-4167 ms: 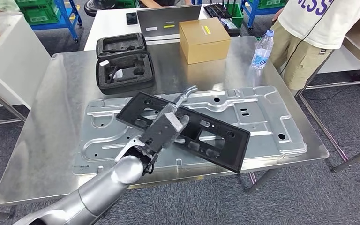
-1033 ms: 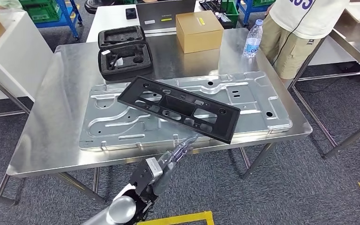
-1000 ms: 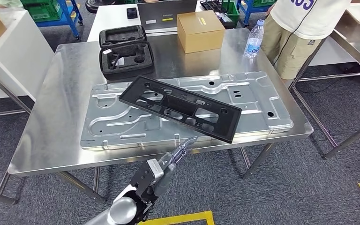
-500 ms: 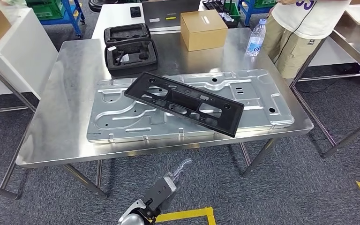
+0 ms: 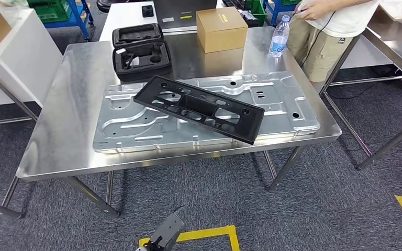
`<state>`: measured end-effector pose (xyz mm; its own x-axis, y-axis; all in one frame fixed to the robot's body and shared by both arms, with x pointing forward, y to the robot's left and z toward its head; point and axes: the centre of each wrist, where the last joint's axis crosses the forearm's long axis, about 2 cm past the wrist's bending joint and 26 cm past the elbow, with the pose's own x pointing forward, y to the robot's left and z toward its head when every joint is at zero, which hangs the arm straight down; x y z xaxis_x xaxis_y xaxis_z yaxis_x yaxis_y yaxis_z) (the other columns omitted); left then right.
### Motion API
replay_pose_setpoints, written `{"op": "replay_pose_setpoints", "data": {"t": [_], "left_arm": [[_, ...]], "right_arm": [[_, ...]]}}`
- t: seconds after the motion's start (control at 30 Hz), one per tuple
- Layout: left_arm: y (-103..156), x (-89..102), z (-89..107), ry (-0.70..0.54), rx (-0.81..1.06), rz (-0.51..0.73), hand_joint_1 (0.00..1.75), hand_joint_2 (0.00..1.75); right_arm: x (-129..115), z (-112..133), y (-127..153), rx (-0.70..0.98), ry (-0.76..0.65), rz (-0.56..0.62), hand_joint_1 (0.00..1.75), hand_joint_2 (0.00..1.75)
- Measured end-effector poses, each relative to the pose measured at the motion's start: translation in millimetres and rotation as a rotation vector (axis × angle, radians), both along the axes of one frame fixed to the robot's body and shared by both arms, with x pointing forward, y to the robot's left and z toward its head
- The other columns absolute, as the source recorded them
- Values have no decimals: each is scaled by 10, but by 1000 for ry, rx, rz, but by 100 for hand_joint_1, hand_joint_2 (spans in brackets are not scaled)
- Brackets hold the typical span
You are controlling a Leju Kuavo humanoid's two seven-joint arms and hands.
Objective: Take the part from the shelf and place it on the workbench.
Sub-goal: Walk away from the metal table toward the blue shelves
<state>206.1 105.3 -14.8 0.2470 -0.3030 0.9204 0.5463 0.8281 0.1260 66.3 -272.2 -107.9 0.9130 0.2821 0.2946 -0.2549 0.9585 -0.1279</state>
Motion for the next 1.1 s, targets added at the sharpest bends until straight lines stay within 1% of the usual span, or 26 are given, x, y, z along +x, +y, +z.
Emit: {"op": "replay_pose_setpoints", "data": {"t": [0.2, 0.37, 0.57, 0.83, 1.03, 1.1], "left_arm": [[125, -103, -143, 41, 107, 81, 0, 0], [216, -231, -256, 84, 189, 106, 0, 0], [294, -293, -323, 115, 265, 129, 0, 0], [543, -547, -513, 275, 434, 180, 0, 0], [730, -692, -615, 356, 551, 196, 0, 0], [780, -779, -652, 382, 616, 184, 0, 0]], "right_arm": [[-6, 0, 13, -3, -1, -2, 0, 0], [-16, -1, 21, -1, 1, -3, 0, 0], [8, 2, 25, -2, -3, -5, 0, 0], [6, 2, 32, 0, 9, 2, 0, 0], [15, 4, 32, 1, 7, 4, 0, 0], [17, 4, 32, 1, 8, 5, 0, 0]]}}
